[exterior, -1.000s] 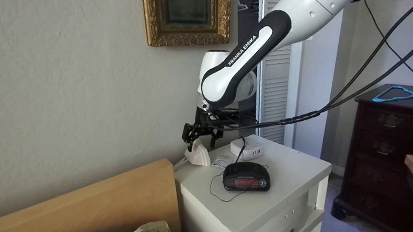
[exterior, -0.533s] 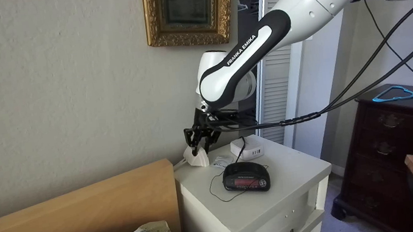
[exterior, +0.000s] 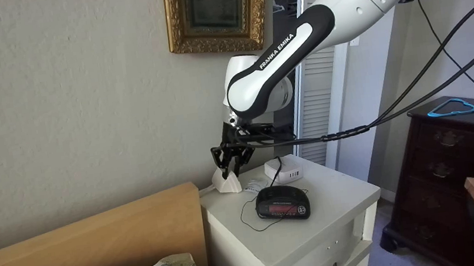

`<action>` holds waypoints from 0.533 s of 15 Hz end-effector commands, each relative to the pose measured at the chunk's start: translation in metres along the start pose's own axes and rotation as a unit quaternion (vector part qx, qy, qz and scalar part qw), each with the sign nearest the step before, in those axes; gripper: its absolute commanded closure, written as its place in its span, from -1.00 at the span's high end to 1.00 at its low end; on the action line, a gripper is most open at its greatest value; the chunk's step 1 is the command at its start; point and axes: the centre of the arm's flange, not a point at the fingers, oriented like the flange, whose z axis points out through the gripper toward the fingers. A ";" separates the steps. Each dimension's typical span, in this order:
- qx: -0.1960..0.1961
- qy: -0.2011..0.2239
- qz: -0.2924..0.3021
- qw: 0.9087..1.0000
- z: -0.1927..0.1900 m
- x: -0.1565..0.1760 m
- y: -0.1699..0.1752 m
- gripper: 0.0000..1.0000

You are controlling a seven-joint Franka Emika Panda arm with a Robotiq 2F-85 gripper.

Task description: Move the white object to the left

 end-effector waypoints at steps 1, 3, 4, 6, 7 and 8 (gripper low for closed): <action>-0.013 -0.021 0.016 1.000 -0.022 -0.021 0.000 -0.75; -0.021 -0.024 0.045 0.998 -0.032 -0.023 -0.003 -0.75; -0.022 -0.028 0.063 0.997 -0.037 -0.023 -0.005 -0.75; -0.022 -0.039 0.090 0.995 -0.045 -0.023 -0.008 -0.75; -0.020 -0.049 0.094 0.994 -0.049 -0.022 -0.010 -0.75; -0.019 -0.057 0.093 0.994 -0.052 -0.022 -0.012 -0.75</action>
